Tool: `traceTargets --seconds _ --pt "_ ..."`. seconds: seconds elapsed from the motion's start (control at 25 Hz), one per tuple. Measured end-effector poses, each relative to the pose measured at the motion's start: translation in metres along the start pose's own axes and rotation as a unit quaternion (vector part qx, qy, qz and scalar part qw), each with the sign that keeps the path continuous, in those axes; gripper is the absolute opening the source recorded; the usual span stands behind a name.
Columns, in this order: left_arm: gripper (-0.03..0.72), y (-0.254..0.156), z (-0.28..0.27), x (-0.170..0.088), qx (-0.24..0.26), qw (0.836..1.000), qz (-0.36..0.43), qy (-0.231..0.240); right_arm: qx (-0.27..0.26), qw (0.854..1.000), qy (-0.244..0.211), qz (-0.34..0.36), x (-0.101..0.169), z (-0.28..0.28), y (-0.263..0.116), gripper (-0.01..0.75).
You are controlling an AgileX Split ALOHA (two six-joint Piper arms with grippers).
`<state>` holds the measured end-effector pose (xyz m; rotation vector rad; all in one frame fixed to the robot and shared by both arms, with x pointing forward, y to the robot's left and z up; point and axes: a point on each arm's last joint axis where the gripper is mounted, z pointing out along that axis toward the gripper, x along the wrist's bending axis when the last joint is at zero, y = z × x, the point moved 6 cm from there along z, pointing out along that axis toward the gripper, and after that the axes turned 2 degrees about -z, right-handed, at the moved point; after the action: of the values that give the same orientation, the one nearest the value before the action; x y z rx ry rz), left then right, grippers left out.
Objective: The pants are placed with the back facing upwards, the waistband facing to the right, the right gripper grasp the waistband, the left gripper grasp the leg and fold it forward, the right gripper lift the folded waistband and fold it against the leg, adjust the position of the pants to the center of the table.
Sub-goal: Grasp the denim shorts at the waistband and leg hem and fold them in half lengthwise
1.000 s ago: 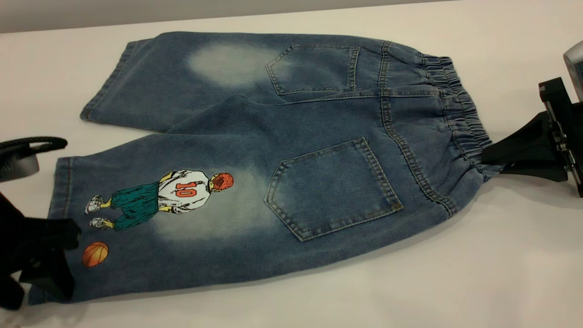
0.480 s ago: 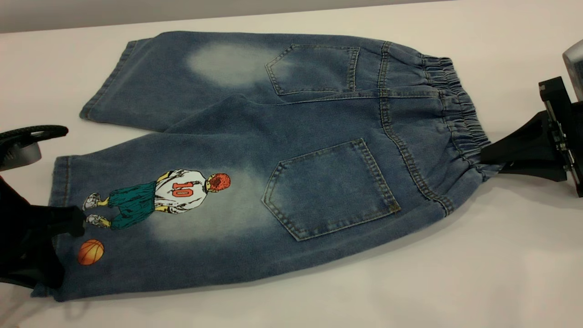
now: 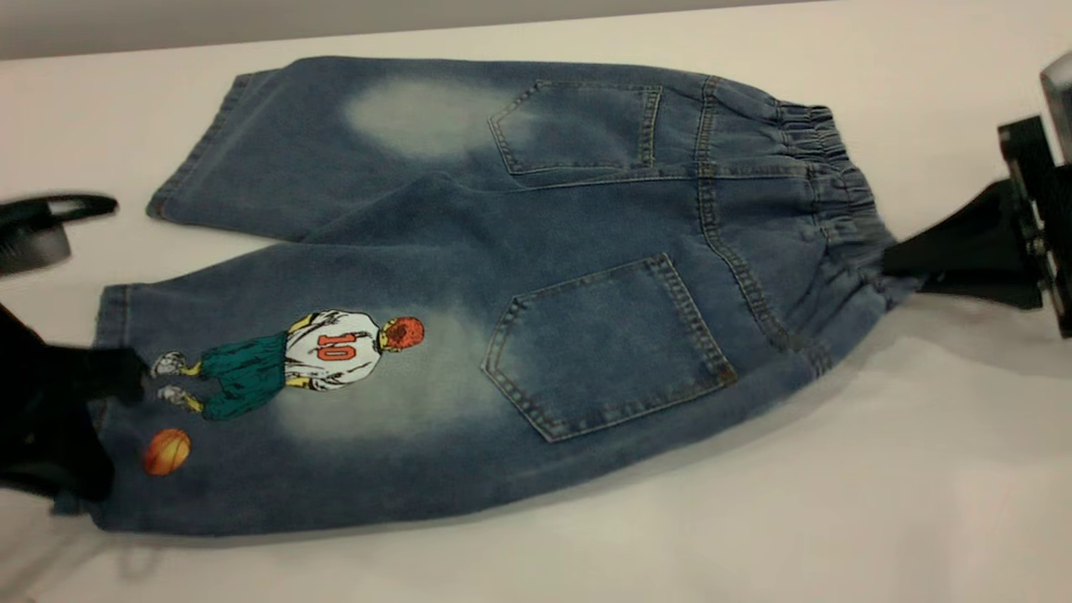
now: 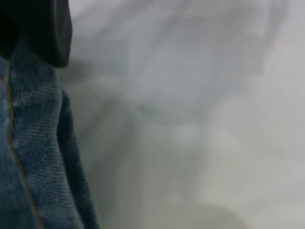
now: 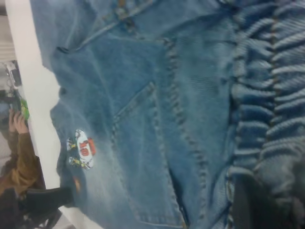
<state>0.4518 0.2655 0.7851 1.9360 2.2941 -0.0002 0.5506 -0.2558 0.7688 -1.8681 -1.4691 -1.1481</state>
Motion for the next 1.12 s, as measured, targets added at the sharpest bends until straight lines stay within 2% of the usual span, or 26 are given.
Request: traceTargets --seconds 0.16,0.4,0.6,0.72,0.84,1.12 --pt "0.087 0.008 -0.025 -0.007 -0.039 0.999 0.005 -0.018 -0.021 0.999 0.001 -0.031 0.019 -0.012 0.012 0.028" --pt "0.087 0.041 -0.069 -0.02 -0.137 0.989 0.025 -0.047 -0.047 0.997 0.003 -0.063 0.041 -0.025 0.027 0.028" --pt "0.087 0.07 -0.088 -0.033 -0.167 0.983 0.041 -0.061 -0.059 0.996 0.014 -0.073 0.051 -0.029 0.044 0.028" --pt "0.087 0.092 -0.102 -0.039 -0.207 0.975 0.042 -0.067 -0.067 0.994 0.025 -0.083 0.059 -0.031 0.057 0.028" --pt "0.087 0.108 -0.107 -0.044 -0.22 0.972 0.043 -0.07 -0.07 0.993 0.025 -0.091 0.065 -0.034 0.071 0.028" --pt "0.087 0.142 -0.091 -0.052 -0.214 0.973 0.052 -0.066 -0.075 0.99 0.025 -0.116 0.082 -0.037 0.097 0.028"
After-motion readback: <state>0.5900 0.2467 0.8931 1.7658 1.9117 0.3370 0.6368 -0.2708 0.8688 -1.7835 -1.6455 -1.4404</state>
